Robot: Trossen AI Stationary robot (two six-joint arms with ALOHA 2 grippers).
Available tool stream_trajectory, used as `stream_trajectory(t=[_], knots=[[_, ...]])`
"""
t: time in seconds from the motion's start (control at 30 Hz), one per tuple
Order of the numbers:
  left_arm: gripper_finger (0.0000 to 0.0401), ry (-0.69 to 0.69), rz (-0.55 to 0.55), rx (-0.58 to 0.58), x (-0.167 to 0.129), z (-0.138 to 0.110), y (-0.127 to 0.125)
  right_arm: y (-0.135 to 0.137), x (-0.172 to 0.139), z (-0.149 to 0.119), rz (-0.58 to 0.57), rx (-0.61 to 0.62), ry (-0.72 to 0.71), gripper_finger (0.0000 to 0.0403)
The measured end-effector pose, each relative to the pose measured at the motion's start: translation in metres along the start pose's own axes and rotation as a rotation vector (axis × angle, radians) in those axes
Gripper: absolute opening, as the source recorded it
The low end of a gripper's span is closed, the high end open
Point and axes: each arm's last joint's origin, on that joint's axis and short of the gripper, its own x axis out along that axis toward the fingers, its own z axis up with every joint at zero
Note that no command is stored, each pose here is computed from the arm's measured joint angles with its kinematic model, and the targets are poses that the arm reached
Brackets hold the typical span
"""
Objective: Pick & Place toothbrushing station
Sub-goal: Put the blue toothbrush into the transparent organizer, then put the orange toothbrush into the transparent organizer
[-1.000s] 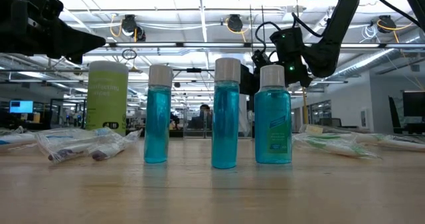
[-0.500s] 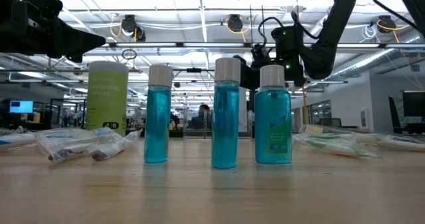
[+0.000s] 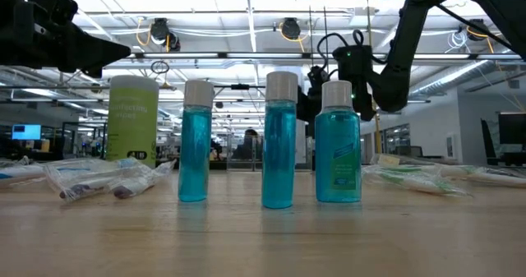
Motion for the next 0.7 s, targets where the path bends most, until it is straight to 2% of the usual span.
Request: stream_trajectory(t=[0.2,0.57,0.7], knots=[[0.0026,0.001,0.0,-0.019,0.0,0.0,0.0,0.0,0.0,-0.002,-0.005,-0.013,0.025,0.0018],[0.0026,0.002,-0.001,-0.019,0.0,0.0,0.0,0.0,0.0,0.001,0.0,-0.064,-0.006,0.0138],[0.0026,0.002,-0.001,-0.019,0.0,0.0,0.0,0.005,-0.002,0.016,0.01,-0.089,-0.036,0.0168]])
